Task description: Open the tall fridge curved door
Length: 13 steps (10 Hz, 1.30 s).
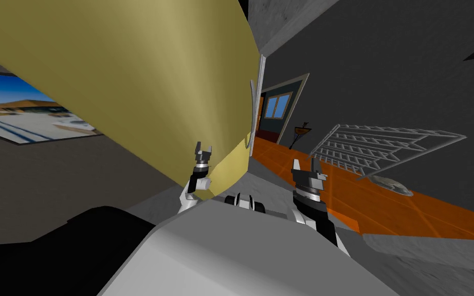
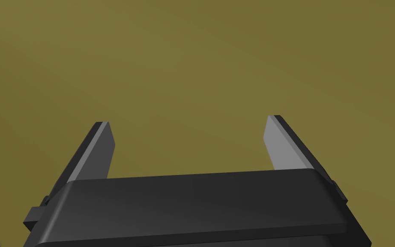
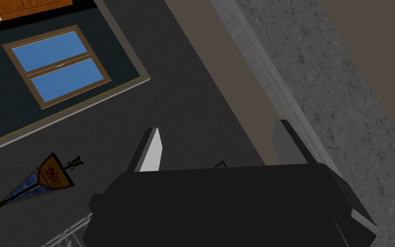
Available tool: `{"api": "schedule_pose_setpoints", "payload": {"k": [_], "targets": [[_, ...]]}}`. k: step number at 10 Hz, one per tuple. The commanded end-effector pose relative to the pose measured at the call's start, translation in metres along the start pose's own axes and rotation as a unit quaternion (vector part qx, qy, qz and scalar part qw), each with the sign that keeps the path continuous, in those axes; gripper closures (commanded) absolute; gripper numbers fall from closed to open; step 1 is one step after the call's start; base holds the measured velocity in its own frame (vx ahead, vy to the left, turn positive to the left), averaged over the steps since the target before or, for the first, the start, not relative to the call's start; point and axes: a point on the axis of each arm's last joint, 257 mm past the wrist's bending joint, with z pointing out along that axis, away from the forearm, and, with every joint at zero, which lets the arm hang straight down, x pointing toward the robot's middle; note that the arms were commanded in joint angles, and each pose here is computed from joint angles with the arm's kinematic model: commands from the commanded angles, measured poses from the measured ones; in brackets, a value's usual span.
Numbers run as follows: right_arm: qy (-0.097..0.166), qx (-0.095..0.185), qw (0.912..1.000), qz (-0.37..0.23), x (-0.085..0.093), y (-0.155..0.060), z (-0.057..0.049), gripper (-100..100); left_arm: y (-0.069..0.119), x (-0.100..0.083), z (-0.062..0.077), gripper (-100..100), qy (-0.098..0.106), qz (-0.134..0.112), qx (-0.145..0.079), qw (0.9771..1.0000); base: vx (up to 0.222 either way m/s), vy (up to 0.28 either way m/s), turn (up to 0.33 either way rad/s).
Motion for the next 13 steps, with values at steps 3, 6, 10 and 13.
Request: {"api": "schedule_pose_setpoints", "payload": {"k": [3,6,10,13], "targets": [[0.0,0.0,1.0,0.0,0.0,0.0,0.0,0,0.027,-0.031,0.01,-100,-0.022,-0.008,-0.013,0.9996,0.067,-0.116,0.019],[0.0,0.0,1.0,0.0,0.0,0.0,0.0,0,0.041,-0.052,0.018,-100,-0.041,-0.015,-0.019,0.9989,0.065,-0.136,0.023],[0.0,0.0,1.0,0.0,0.0,0.0,0.0,0,0.064,-0.087,0.028,-100,-0.076,-0.032,-0.027,0.9962,0.065,-0.156,0.047],[0.0,0.0,1.0,0.0,0.0,0.0,0.0,0,0.08,-0.111,0.034,-100,-0.105,-0.047,-0.032,0.9928,0.09,-0.184,0.057]]}}
